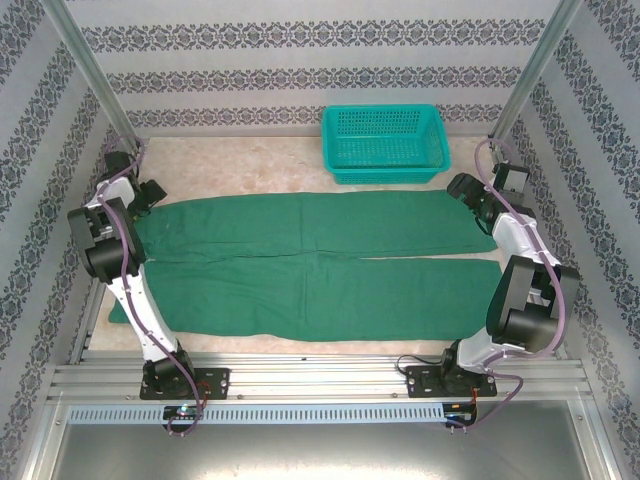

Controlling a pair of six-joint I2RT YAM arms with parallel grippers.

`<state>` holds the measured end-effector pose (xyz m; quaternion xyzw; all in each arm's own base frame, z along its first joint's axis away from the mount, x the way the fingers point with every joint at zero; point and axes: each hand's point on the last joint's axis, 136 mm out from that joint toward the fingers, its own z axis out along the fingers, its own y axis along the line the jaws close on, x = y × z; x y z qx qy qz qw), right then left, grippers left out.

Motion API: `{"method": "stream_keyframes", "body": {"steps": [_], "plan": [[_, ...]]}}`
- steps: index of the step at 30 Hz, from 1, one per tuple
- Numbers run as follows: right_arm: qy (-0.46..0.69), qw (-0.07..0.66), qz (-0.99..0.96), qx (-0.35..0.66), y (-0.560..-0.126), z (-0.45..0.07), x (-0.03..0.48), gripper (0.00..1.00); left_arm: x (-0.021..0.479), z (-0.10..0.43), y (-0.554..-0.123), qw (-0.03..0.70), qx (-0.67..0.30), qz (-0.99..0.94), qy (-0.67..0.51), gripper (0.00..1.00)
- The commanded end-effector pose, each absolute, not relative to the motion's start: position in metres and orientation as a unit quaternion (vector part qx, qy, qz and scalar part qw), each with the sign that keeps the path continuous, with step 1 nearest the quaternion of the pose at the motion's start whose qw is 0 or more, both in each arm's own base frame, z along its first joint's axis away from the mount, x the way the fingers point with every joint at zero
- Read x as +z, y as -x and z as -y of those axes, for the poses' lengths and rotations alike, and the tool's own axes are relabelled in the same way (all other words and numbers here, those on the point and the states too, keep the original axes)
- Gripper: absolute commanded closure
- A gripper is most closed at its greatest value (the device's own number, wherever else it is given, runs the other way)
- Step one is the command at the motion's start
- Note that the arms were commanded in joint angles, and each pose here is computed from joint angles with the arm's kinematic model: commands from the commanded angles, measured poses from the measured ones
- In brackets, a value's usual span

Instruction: Roll up the long pants

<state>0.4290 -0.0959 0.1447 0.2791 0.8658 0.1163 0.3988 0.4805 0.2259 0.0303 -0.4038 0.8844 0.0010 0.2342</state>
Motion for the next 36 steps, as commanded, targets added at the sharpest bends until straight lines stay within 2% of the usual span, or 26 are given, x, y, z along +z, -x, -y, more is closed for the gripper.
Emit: {"method": "stream_keyframes", "body": {"steps": [1,3,7,10,11,12,16,18,22,27,36], "plan": [[-0.285,0.399,-0.862,0.126,-0.437,0.099,0.149,0.02,0.012,-0.222,-0.463,0.174,-0.006,-0.893,0.416,0.11],[-0.289,0.398,-0.861,0.129,-0.44,0.1,0.148,0.02,0.011,-0.221,-0.463,0.171,-0.007,-0.894,0.414,0.17],[-0.294,0.397,-0.86,0.129,-0.447,0.103,0.148,0.02,0.009,-0.217,-0.461,0.166,-0.014,-0.898,0.407,0.53],[-0.3,0.393,-0.86,0.126,-0.451,0.108,0.147,0.02,0.01,-0.215,-0.456,0.164,-0.011,-0.902,0.4,0.72],[-0.304,0.391,-0.86,0.122,-0.452,0.111,0.146,0.02,0.012,-0.216,-0.454,0.164,-0.007,-0.902,0.4,0.82],[-0.308,0.389,-0.861,0.116,-0.452,0.114,0.145,0.02,0.013,-0.217,-0.451,0.165,0.0,-0.901,0.402,1.0],[-0.333,0.356,-0.872,0.051,-0.448,0.141,0.132,0.02,0.015,-0.218,-0.443,0.165,0.012,-0.901,0.402,1.0],[-0.36,0.316,-0.878,0.02,-0.448,0.163,0.121,0.02,0.015,-0.216,-0.439,0.163,0.012,-0.901,0.401,1.0],[-0.405,0.258,-0.876,0.048,-0.453,0.189,0.096,0.03,0.014,-0.21,-0.439,0.169,-0.001,-0.901,0.398,1.0],[-0.409,0.208,-0.886,0.063,-0.471,0.196,0.071,0.12,0.011,-0.203,-0.438,0.168,-0.011,-0.904,0.393,1.0],[-0.386,0.207,-0.895,0.083,-0.512,0.183,0.062,0.16,0.009,-0.197,-0.441,0.17,-0.015,-0.906,0.386,1.0]]}}
